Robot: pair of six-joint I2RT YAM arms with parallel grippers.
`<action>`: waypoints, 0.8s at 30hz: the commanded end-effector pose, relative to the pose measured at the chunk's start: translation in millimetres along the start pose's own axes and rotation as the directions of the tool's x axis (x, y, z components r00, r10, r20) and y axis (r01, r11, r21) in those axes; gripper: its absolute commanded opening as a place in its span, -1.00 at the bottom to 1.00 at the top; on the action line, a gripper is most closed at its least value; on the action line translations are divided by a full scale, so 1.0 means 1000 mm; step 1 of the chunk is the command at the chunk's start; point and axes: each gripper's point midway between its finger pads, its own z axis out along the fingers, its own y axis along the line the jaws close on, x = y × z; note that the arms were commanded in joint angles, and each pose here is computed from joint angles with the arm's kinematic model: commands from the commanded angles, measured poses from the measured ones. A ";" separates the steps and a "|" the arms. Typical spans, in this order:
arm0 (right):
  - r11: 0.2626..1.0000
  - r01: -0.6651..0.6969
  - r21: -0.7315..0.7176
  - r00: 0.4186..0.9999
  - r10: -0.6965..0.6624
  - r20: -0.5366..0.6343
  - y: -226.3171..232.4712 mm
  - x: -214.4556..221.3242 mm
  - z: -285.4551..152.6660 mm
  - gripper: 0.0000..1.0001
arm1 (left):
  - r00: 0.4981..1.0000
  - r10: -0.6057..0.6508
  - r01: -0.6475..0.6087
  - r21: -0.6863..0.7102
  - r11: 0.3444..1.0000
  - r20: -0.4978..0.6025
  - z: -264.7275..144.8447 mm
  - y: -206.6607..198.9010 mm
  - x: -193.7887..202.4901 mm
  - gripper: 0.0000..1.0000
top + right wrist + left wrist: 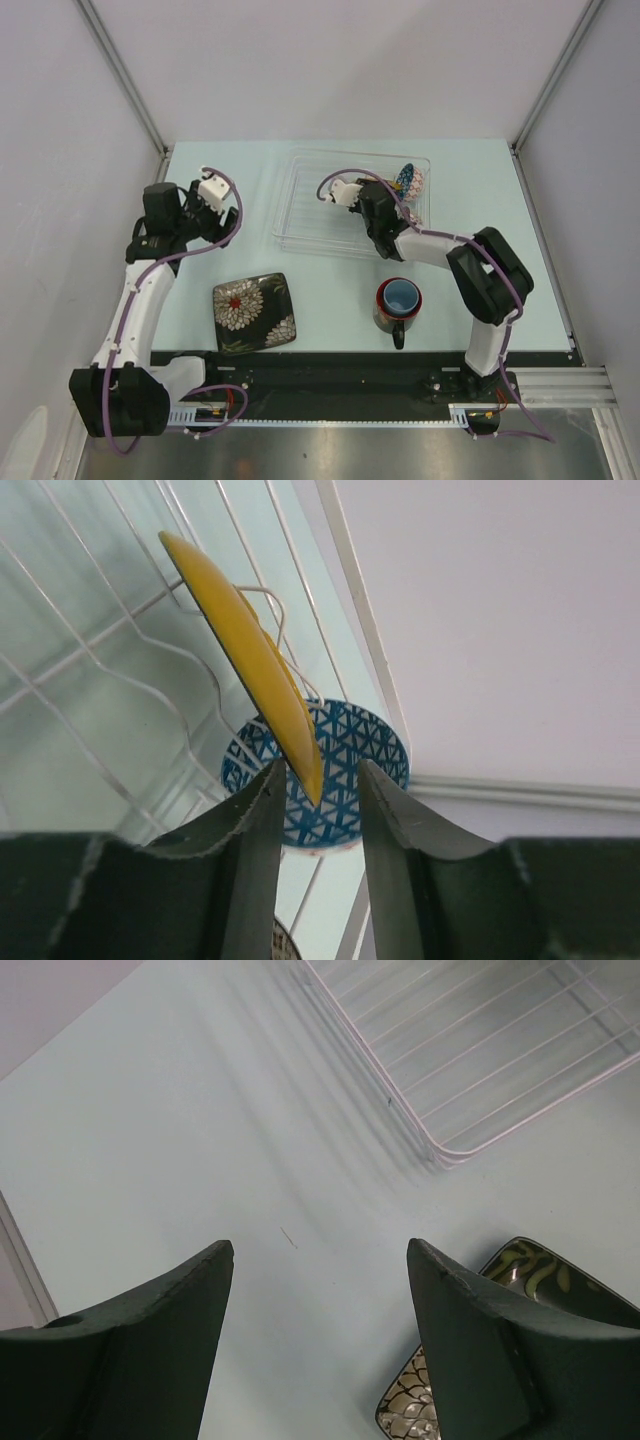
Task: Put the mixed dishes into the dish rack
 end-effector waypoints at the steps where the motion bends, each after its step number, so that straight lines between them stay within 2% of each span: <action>1: 0.977 -0.195 0.083 0.981 0.192 0.035 -0.047 -0.031 -0.039 -0.16 | 0.998 0.036 -0.033 -0.046 0.998 0.060 -0.013 0.014 -0.033 0.52; 3: 0.957 -0.281 0.073 0.958 0.275 0.085 -0.062 -0.051 -0.064 0.03 | 0.997 0.046 -0.043 -0.053 0.998 0.058 -0.016 0.015 -0.036 0.52; 4: 0.961 -0.273 0.036 0.960 0.271 0.070 -0.057 -0.052 -0.073 0.15 | 0.998 0.047 -0.044 -0.054 0.998 0.051 -0.018 0.015 -0.035 0.52; 5: 0.953 -0.303 0.025 0.949 0.299 0.104 -0.064 -0.064 -0.091 0.29 | 0.997 0.053 -0.050 -0.060 0.997 0.053 -0.021 0.016 -0.036 0.53; 8: 0.941 -0.338 -0.007 0.938 0.337 0.081 -0.065 -0.063 -0.115 0.45 | 0.997 0.057 -0.054 -0.063 0.997 0.050 -0.024 0.015 -0.037 0.53; 10: 0.937 -0.350 -0.005 0.935 0.350 0.056 -0.062 -0.064 -0.131 0.48 | 0.998 0.054 -0.051 -0.066 0.997 0.045 -0.028 0.015 -0.036 0.53; 13: 0.912 -0.409 -0.040 0.910 0.411 0.062 -0.059 -0.081 -0.164 0.71 | 0.999 0.039 -0.038 -0.056 0.998 0.018 -0.036 0.015 -0.031 0.53; 14: 0.872 -0.484 -0.069 0.868 0.488 0.091 -0.071 -0.099 -0.176 0.88 | 0.998 0.059 -0.058 -0.037 0.998 0.015 -0.040 0.013 -0.031 0.53; 15: 0.835 -0.530 -0.144 0.831 0.546 0.106 -0.070 -0.114 -0.190 0.96 | 0.998 0.064 -0.064 -0.032 0.997 -0.007 -0.044 0.014 -0.024 0.53; 16: 0.716 -0.617 -0.326 0.747 0.663 0.044 -0.047 -0.129 -0.205 0.99 | 0.996 0.064 -0.064 -0.008 0.998 -0.055 -0.050 0.007 -0.010 0.53; 17: 0.630 -0.664 -0.402 0.683 0.730 0.016 -0.046 -0.139 -0.214 1.00 | 0.987 0.130 -0.130 0.002 0.991 -0.095 -0.053 0.009 0.002 0.52; 18: 0.544 -0.699 -0.465 0.622 0.782 -0.021 -0.043 -0.148 -0.222 1.00 | 0.981 0.144 -0.146 -0.009 0.989 -0.131 -0.059 0.014 0.014 0.52; 19: 0.443 -0.700 -0.561 0.584 0.807 -0.091 -0.025 -0.159 -0.234 1.00 | 0.972 0.156 -0.157 0.007 0.988 -0.174 -0.068 0.010 0.028 0.51; 20: 0.364 -0.733 -0.575 0.538 0.827 -0.162 -0.012 -0.164 -0.239 0.99 | 0.951 0.228 -0.227 0.026 0.973 -0.207 -0.072 0.013 0.042 0.50; 22: 0.321 -0.748 -0.581 0.539 0.804 -0.249 0.019 -0.163 -0.244 0.99 | 0.934 0.224 -0.227 0.024 0.974 -0.277 -0.090 0.019 0.067 0.50; 23: 0.268 -0.775 -0.573 0.502 0.812 -0.299 0.028 -0.164 -0.246 0.99 | 0.914 0.276 -0.274 0.048 0.960 -0.298 -0.095 0.021 0.075 0.49; 24: 0.235 -0.777 -0.584 0.499 0.795 -0.343 0.048 -0.161 -0.247 0.99 | 0.912 0.256 -0.260 0.032 0.965 -0.320 -0.103 0.027 0.084 0.49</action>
